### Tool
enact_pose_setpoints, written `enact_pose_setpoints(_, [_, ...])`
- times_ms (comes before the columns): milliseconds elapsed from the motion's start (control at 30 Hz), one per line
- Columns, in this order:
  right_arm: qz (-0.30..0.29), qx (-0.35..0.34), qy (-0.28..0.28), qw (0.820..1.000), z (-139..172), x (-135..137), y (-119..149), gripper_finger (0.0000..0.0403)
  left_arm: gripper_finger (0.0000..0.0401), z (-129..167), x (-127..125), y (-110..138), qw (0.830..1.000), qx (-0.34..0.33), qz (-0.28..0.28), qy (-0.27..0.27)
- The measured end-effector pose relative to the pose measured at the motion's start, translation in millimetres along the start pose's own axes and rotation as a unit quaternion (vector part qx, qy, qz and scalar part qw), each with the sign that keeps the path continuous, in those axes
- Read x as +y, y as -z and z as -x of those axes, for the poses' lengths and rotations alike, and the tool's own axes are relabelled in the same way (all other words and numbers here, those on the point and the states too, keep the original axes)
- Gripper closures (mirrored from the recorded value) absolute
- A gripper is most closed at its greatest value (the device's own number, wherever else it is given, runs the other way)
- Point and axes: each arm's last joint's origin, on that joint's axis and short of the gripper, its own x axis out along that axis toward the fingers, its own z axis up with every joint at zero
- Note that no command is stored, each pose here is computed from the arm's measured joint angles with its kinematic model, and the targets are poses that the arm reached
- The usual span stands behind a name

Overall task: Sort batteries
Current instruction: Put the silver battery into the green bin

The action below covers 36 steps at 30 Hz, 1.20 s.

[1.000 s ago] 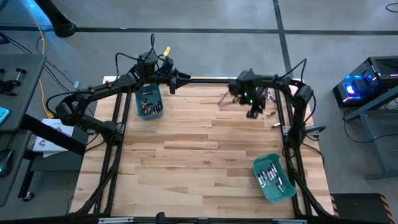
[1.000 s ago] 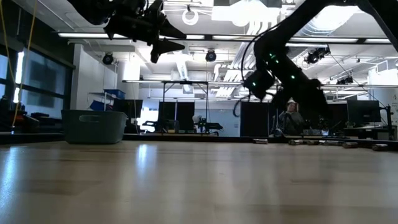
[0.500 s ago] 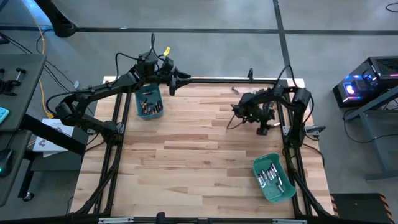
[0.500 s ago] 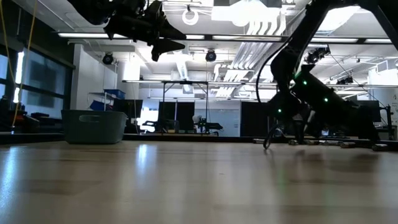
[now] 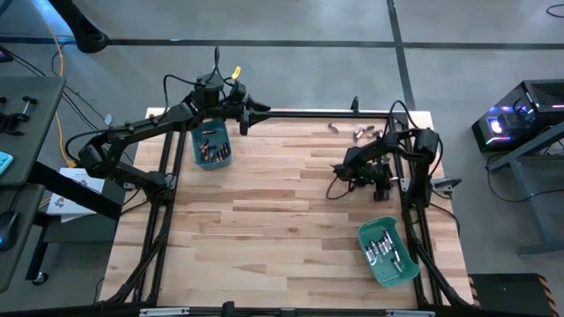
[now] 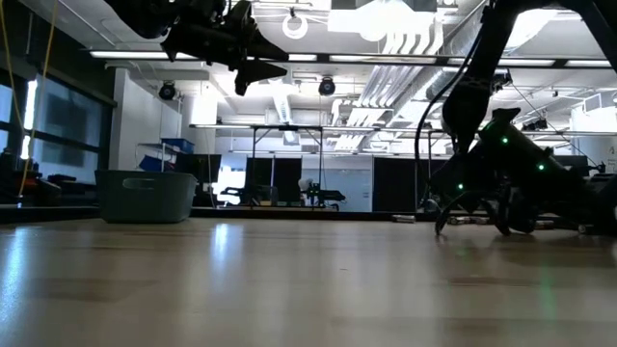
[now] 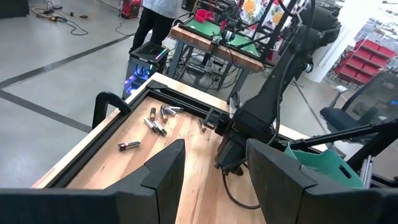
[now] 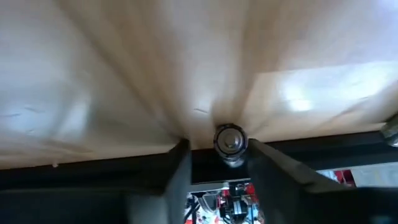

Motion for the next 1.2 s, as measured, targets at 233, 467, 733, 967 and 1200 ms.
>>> enact_pose_setpoints(233, [-0.01,-0.016,-0.029,0.999,6,1,-4,0.038,0.0236,0,0,0,1.0,-0.001,0.011,0.001])
enact_pose_setpoints(467, [-0.094,-0.18,-0.069,0.977,70,-14,-5,0.0382,0.0236,0,0,0,1.0,-0.001,0.011,0.001])
enact_pose_setpoints(733, [-0.148,-0.417,-0.234,0.866,150,-16,61,0.0382,0.0236,0,0,0,1.0,-0.001,0.011,0.001])
enact_pose_setpoints(967, [-0.143,-0.437,-0.385,0.8,151,27,119,0.0382,0.0236,0,0,0,1.0,-0.001,0.011,0.001])
enact_pose_setpoints(1200, [-0.125,-0.315,-0.468,0.816,128,96,148,0.0382,0.0236,0,0,0,1.0,0.0,-0.006,0.0])
